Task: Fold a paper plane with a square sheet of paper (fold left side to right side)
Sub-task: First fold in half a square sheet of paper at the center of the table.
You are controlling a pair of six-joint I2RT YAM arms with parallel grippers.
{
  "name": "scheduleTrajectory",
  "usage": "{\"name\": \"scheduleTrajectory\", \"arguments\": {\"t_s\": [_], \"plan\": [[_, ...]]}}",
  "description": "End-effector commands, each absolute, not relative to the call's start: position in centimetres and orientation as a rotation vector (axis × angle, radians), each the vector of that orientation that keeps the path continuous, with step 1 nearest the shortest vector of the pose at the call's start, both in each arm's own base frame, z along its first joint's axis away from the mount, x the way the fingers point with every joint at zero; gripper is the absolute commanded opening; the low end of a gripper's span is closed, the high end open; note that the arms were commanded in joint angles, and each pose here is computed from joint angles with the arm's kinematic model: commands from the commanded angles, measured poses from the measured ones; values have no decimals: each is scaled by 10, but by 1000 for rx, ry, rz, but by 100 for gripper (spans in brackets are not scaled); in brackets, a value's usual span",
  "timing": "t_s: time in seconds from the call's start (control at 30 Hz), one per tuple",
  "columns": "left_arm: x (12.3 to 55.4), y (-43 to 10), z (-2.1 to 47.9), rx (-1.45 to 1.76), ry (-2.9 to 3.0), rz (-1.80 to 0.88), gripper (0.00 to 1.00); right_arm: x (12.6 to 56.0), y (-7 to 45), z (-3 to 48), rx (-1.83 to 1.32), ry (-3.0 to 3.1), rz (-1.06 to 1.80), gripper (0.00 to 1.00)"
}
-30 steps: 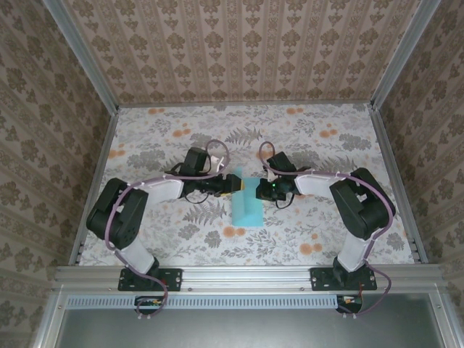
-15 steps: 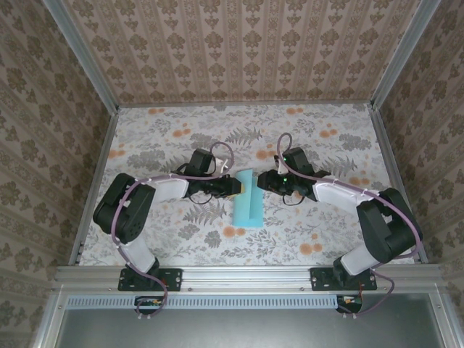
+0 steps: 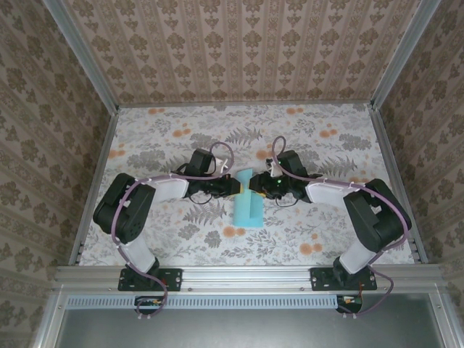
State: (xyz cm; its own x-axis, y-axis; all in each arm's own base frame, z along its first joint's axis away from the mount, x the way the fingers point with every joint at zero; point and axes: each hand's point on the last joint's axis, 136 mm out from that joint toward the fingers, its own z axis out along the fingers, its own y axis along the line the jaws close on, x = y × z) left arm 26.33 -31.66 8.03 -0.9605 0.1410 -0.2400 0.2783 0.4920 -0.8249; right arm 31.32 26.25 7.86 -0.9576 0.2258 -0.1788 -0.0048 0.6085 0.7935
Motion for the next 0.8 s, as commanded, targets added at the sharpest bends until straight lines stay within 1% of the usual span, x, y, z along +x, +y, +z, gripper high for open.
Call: {"name": "scheduleTrajectory", "arguments": {"t_s": [0.0,0.07,0.1,0.13,0.2,0.37,0.5,0.67,0.77], "plan": [[266,-320,81,384,2581,-1464,14,311,269,81,161,2572,1320,24],[266,-319,82,387,2580,-1462,14,312,267,78,161,2591,1284,11],[266,-318,83,390,2580,-1449,15,311,264,74,164,2605,1254,6],[266,-316,84,392,2582,-1426,17,311,261,71,164,2621,1220,4],[265,-311,85,398,2590,-1378,21,311,255,66,159,2651,1147,4],[259,-292,84,407,2645,-1215,37,313,237,53,131,2721,940,5],[260,-282,77,384,2678,-1121,48,314,231,44,126,2752,869,6],[258,-287,65,410,2726,-1064,56,315,228,34,138,2775,831,6],[259,-293,61,424,2748,-1042,59,314,227,31,143,2787,818,6]]}}
